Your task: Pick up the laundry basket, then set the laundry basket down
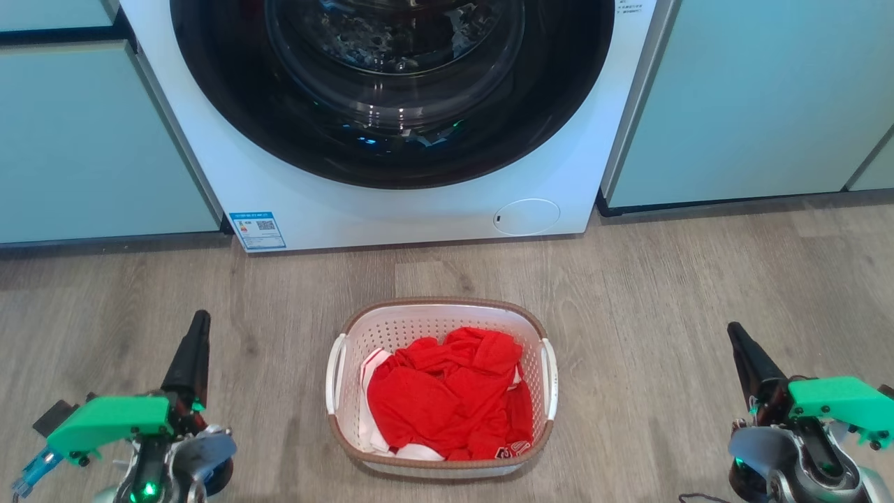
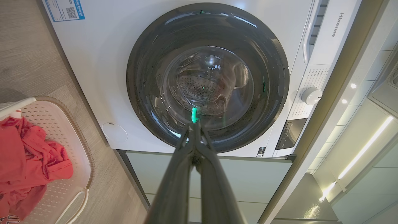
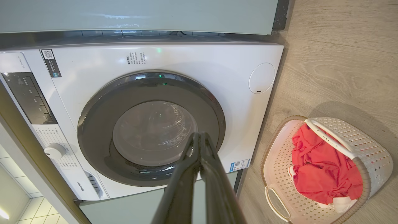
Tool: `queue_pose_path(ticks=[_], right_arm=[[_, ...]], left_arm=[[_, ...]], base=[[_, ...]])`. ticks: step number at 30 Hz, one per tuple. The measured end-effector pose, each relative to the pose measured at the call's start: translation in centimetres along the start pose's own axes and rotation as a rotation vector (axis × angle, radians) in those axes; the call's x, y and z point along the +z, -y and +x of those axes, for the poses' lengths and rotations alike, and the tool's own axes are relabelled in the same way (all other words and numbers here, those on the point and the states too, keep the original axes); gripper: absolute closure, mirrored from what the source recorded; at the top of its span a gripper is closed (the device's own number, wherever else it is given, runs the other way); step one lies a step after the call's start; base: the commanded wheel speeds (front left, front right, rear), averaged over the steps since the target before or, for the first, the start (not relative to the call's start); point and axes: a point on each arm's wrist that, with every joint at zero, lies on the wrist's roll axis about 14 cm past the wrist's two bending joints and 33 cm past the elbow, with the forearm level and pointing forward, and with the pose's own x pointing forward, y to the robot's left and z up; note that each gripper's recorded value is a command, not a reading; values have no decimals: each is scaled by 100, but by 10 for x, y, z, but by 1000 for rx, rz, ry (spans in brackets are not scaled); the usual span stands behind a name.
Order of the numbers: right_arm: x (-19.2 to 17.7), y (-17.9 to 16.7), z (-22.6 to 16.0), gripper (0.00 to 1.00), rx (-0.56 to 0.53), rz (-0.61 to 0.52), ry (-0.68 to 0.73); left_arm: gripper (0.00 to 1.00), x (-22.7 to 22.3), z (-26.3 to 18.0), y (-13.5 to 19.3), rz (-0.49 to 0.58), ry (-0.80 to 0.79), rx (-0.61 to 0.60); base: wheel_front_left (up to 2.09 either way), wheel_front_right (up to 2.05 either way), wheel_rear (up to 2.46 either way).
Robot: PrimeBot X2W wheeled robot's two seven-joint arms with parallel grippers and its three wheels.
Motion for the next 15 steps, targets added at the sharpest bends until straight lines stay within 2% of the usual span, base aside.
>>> queue_pose_path(ticks=[15], right_arm=[[1,0,0,100,0,0,2]], left_arm=[[100,0,0,0,1,1,0]], base=[[0,0,0]])
